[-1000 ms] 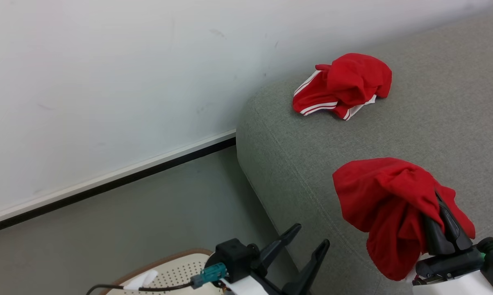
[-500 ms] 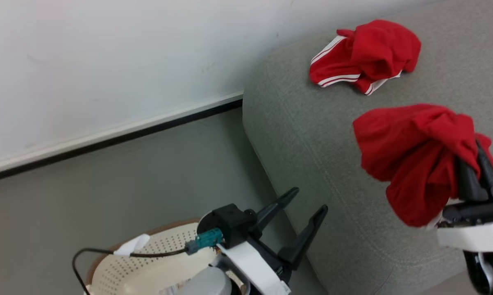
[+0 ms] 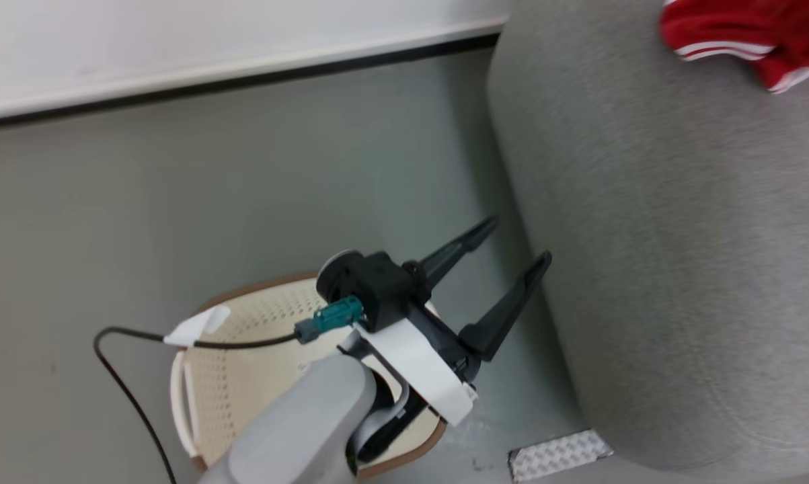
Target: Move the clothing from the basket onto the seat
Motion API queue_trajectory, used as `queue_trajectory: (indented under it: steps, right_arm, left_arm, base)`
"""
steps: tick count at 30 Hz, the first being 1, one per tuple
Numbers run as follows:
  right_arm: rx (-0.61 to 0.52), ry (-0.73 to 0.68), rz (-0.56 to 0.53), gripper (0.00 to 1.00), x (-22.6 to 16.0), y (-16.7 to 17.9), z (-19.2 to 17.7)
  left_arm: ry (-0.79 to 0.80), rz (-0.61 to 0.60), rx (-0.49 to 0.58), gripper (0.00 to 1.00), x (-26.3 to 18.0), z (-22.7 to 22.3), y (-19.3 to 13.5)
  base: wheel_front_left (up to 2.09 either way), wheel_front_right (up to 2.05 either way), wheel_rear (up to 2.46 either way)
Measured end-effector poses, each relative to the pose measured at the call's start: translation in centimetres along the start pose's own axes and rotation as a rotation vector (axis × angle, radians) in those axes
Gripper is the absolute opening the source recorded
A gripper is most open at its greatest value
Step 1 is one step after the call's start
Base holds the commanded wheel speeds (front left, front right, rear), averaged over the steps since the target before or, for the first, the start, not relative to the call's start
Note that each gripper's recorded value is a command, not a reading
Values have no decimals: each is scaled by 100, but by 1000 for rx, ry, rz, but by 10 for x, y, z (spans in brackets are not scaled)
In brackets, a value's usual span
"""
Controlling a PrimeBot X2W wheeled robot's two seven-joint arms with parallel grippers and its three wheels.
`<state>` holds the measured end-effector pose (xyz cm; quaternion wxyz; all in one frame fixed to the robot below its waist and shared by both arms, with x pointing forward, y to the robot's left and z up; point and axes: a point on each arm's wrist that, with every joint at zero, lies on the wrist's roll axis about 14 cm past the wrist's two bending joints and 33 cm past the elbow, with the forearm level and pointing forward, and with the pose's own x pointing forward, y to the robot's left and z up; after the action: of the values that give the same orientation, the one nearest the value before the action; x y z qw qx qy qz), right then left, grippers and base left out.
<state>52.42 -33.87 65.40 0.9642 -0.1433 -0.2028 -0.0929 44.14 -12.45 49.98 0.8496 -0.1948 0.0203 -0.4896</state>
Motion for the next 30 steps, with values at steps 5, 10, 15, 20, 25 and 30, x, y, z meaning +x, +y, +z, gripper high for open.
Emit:
queue_trajectory:
  steps: [5, 10, 15, 20, 25, 30]
  right_arm:
    - [-59, -11, -34, 0, 57, -9, -13]
    - [-128, 75, -119, 0, 87, -36, -55]
    - [-171, 233, -175, 0, 82, -46, -129]
    - [-116, 485, -202, 0, 33, -26, -230]
    - [-64, 606, -197, 10, -5, -2, -269]
    - [-47, 618, -182, 100, -9, 4, -258]
  left_arm:
    - [-2, 72, 0, 100, -7, -8, 43]
    - [15, 141, -14, 100, -18, -26, 81]
    - [32, 211, -20, 100, -32, -43, 116]
    - [56, 270, -44, 100, -46, -63, 138]
    - [59, 304, -41, 100, -53, -64, 143]
    - [43, 330, -35, 100, -58, -51, 139]
  base:
    - [0, 0, 0]
    - [0, 0, 0]
    - [0, 0, 0]
    - [0, 0, 0]
    - [0, 0, 0]
    - [0, 0, 0]
